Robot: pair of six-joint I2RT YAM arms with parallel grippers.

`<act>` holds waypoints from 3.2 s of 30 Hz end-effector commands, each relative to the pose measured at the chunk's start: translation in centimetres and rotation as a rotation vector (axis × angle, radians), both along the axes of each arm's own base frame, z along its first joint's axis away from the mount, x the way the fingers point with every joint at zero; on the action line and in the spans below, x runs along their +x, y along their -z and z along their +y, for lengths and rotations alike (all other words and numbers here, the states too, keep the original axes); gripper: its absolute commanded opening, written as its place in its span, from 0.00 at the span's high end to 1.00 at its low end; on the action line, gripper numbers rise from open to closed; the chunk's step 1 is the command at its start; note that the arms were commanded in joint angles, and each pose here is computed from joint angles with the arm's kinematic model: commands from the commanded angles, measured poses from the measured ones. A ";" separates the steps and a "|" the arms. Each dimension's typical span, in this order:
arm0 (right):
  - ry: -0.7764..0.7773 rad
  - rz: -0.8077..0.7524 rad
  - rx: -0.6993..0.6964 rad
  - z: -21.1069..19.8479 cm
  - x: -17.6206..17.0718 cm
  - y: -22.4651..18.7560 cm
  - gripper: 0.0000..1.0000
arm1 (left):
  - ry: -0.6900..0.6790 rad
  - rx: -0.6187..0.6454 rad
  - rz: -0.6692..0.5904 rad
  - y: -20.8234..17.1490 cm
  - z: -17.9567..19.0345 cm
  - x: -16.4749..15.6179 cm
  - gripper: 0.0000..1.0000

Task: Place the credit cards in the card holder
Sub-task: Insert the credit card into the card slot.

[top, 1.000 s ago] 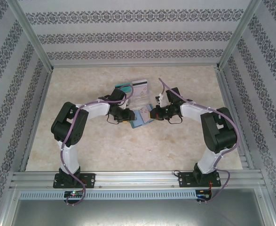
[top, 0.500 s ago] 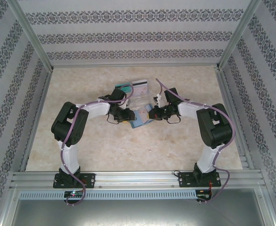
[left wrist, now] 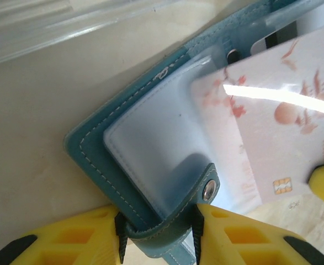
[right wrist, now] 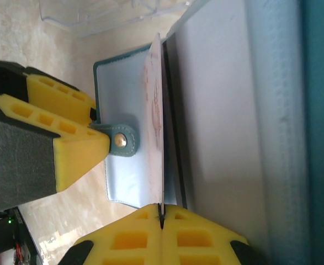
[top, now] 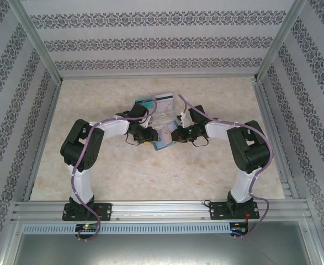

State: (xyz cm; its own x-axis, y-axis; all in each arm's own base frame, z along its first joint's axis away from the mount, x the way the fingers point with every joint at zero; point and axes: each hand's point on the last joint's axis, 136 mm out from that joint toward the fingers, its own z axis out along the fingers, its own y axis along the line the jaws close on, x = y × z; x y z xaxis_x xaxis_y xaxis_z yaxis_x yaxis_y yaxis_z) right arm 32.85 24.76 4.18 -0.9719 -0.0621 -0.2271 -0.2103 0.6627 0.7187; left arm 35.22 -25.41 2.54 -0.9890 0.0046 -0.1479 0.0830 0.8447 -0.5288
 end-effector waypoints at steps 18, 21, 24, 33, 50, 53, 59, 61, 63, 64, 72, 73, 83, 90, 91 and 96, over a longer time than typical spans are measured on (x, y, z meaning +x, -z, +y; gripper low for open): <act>-0.019 0.041 -0.036 2.6 -0.6 1.6 1.00 | -0.013 0.046 0.015 1.9 0.8 -0.1 0.66; -0.034 0.043 -0.045 3.1 -0.8 2.0 1.00 | -0.008 0.056 0.012 1.8 0.9 -0.2 0.66; -0.024 0.038 -0.059 2.7 -0.8 2.3 1.00 | -0.007 0.056 0.013 1.8 0.9 -0.2 0.66; 0.100 0.014 -0.087 0.8 0.1 1.9 1.00 | -0.013 0.055 0.013 1.7 1.0 -0.3 0.67; 0.090 0.029 -0.085 2.8 -1.1 2.8 1.00 | -0.018 0.048 0.012 1.6 1.0 -0.2 0.67; 0.072 0.023 -0.083 3.6 -1.3 2.7 1.00 | -0.018 0.058 0.004 1.4 1.1 -0.3 0.65; 0.037 0.037 -0.085 4.4 -2.3 3.1 1.00 | -0.025 0.046 0.009 1.6 1.0 -0.3 0.65; 0.029 0.042 -0.082 4.5 -2.6 3.2 0.98 | -0.028 0.044 0.007 1.5 1.0 -0.2 0.65; 0.027 0.040 -0.084 4.3 -2.7 3.2 0.94 | -0.029 0.049 0.003 1.3 1.1 -0.2 0.63; 0.024 0.036 -0.086 4.2 -2.7 3.0 0.91 | -0.028 0.051 0.000 1.2 1.1 -0.2 0.62; 0.031 -0.018 -0.117 2.0 -1.5 -0.1 0.62 | -0.050 0.062 -0.024 0.1 2.1 0.2 0.59; 0.030 -0.026 -0.123 1.8 -1.4 -0.5 0.60 | -0.054 0.059 -0.030 -0.2 2.2 0.3 0.59; 0.031 -0.069 -0.201 -0.6 -1.0 -3.0 0.54 | -0.087 0.048 -0.061 -1.8 3.3 0.6 0.59; 0.134 -0.080 -0.222 -5.1 1.0 -3.9 0.51 | -0.090 0.033 -0.061 -2.0 3.3 0.8 0.56; 0.139 -0.082 -0.221 -5.3 1.3 -4.1 0.51 | -0.089 0.034 -0.060 -1.9 3.2 0.9 0.56; 0.124 -0.078 -0.188 -4.7 2.1 -4.3 0.51 | -0.077 0.033 -0.035 -1.1 2.9 1.1 0.55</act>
